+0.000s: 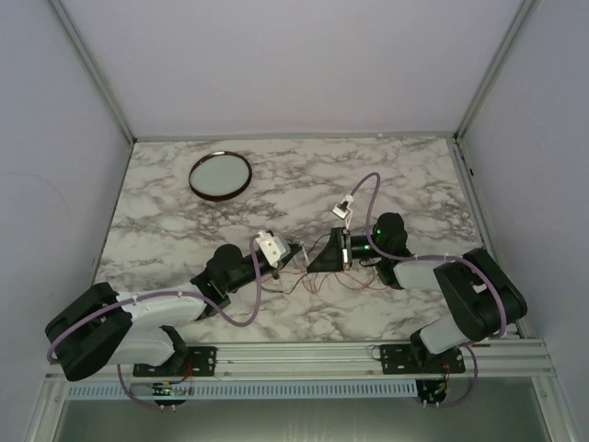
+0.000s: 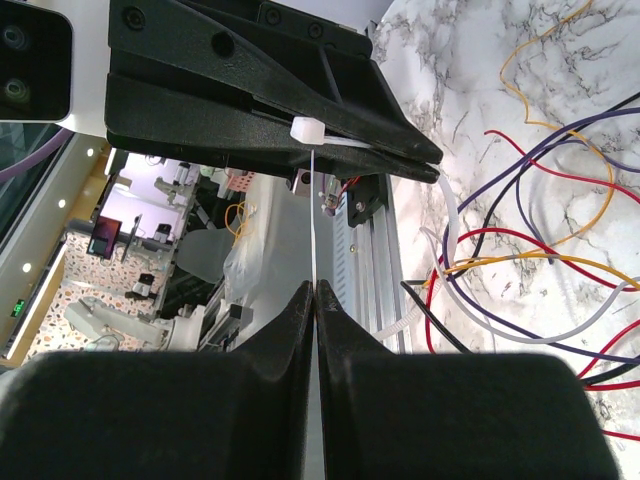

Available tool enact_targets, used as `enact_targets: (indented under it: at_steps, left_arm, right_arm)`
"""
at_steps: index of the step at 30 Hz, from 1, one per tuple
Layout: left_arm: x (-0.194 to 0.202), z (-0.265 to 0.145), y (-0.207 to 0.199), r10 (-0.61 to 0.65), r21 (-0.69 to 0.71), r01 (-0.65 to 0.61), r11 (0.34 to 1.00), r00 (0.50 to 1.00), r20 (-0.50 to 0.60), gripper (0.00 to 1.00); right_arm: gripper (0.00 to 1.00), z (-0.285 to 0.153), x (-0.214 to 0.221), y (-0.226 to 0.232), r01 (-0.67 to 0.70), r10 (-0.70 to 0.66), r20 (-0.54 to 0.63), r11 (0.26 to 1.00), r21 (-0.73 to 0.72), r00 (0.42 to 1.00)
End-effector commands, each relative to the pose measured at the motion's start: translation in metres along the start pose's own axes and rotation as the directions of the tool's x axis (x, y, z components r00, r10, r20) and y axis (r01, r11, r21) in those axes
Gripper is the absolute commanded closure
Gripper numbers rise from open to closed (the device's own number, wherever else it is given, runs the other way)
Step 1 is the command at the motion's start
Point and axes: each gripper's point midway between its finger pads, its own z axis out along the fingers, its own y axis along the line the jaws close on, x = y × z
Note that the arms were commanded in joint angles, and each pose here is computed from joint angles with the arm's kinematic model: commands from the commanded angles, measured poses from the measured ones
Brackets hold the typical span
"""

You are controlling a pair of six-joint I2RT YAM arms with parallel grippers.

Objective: Zip-tie the wires
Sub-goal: Tie the cable at the center of the board.

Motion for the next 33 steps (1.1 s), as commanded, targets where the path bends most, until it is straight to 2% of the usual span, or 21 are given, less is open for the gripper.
enact_targets:
  at_steps: [1, 13, 33]
  left_arm:
    - [-0.0129, 0.0013, -0.0013, 0.015, 0.006, -0.015, 1.000, 0.999, 0.049, 1.00]
    - [-0.0146, 0.0018, 0.0012, 0.000, -0.010, 0.001, 1.000, 0.998, 0.057, 1.00]
    - [-0.0097, 0.0017, -0.0005, 0.003, -0.002, -0.003, 1.000, 0.999, 0.045, 1.00]
  right_arm:
    - [1.00, 0.0043, -0.0143, 0.0091, 0.094, -0.094, 0.016, 0.995, -0.027, 0.995]
    - [1.00, 0.0009, -0.0058, 0.0088, 0.080, -0.080, 0.012, 0.997, -0.019, 0.997]
    - [1.00, 0.0014, -0.0157, 0.0128, 0.109, -0.109, 0.025, 0.994, -0.017, 0.994]
